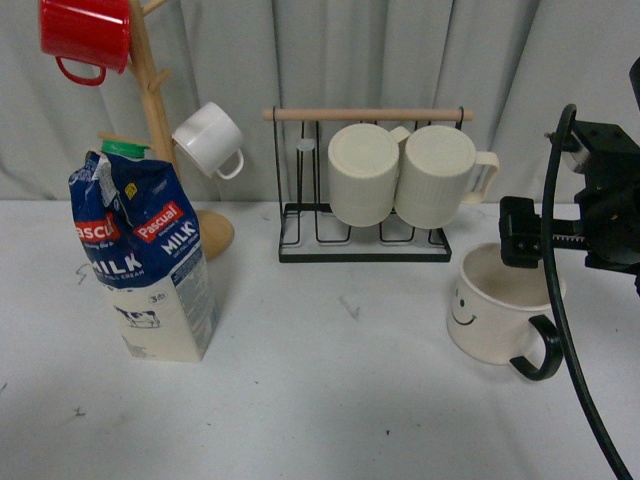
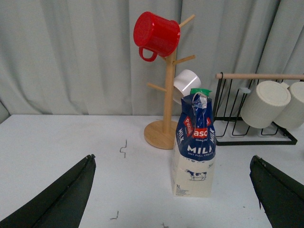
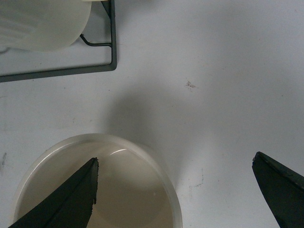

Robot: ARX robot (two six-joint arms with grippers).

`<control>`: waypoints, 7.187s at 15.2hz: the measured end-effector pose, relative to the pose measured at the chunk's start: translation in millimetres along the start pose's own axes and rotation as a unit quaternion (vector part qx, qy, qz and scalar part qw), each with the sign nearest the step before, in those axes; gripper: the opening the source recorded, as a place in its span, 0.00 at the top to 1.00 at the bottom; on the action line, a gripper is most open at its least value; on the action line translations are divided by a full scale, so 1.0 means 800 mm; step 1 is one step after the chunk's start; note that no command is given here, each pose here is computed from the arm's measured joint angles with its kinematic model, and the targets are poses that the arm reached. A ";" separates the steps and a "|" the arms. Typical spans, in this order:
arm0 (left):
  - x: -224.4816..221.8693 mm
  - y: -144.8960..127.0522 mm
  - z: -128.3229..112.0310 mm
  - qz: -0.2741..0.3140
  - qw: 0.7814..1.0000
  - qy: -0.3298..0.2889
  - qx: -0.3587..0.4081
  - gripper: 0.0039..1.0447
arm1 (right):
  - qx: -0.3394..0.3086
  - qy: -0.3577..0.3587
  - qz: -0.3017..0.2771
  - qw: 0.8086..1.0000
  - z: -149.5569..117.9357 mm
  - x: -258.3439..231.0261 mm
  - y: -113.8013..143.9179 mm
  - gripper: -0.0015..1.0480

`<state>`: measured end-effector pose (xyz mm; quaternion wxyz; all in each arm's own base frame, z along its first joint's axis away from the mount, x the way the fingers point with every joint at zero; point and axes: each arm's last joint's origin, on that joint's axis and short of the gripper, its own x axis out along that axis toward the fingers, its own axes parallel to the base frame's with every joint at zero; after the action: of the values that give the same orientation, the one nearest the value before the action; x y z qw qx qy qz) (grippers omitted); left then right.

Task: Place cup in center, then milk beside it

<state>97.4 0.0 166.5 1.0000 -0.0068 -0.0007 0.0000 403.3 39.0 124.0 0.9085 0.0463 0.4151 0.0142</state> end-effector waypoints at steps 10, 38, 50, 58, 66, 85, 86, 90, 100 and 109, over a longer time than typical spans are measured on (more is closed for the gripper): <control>0.000 0.000 0.000 0.000 1.000 0.000 0.000 0.06 | 0.010 0.040 0.019 0.999 -0.003 0.019 -0.008 0.54; 0.000 0.000 0.000 0.000 1.000 0.000 0.000 0.06 | -0.002 0.084 0.009 0.996 -0.018 0.005 0.152 0.97; 0.000 0.000 0.000 0.000 1.000 0.000 0.000 0.06 | 0.001 0.081 0.019 0.996 -0.008 0.017 0.163 0.48; 0.000 0.000 0.000 0.000 1.000 0.000 0.000 0.06 | 0.037 -0.155 0.155 0.975 0.036 -0.110 0.160 0.08; 0.000 0.000 0.000 0.000 1.000 0.000 0.000 0.06 | -0.048 -0.397 -0.015 0.917 -0.125 -0.227 0.009 0.98; 0.000 0.000 0.000 0.000 1.000 0.000 0.000 0.06 | -0.045 -0.420 -0.014 0.906 -0.219 -0.271 -0.047 0.98; 0.000 0.000 0.000 0.000 1.000 0.000 0.000 0.06 | -0.045 -0.418 -0.014 0.907 -0.221 -0.272 -0.048 0.98; 0.000 0.000 0.000 0.000 1.000 0.000 0.000 0.06 | -0.045 -0.420 -0.014 0.906 -0.228 -0.280 -0.048 0.98; 0.000 0.000 0.000 0.000 1.000 0.000 0.000 0.06 | -0.045 -0.417 -0.014 0.908 -0.251 -0.294 -0.048 0.82; 0.015 -0.001 0.021 -0.064 0.978 0.191 -0.057 0.06 | -0.045 -0.418 -0.014 0.907 -0.251 -0.294 -0.048 0.05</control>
<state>109.0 -0.6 183.0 0.9776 -0.0640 0.1899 -0.0648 97.3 0.0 167.0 1.0000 0.0010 -0.0028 0.0000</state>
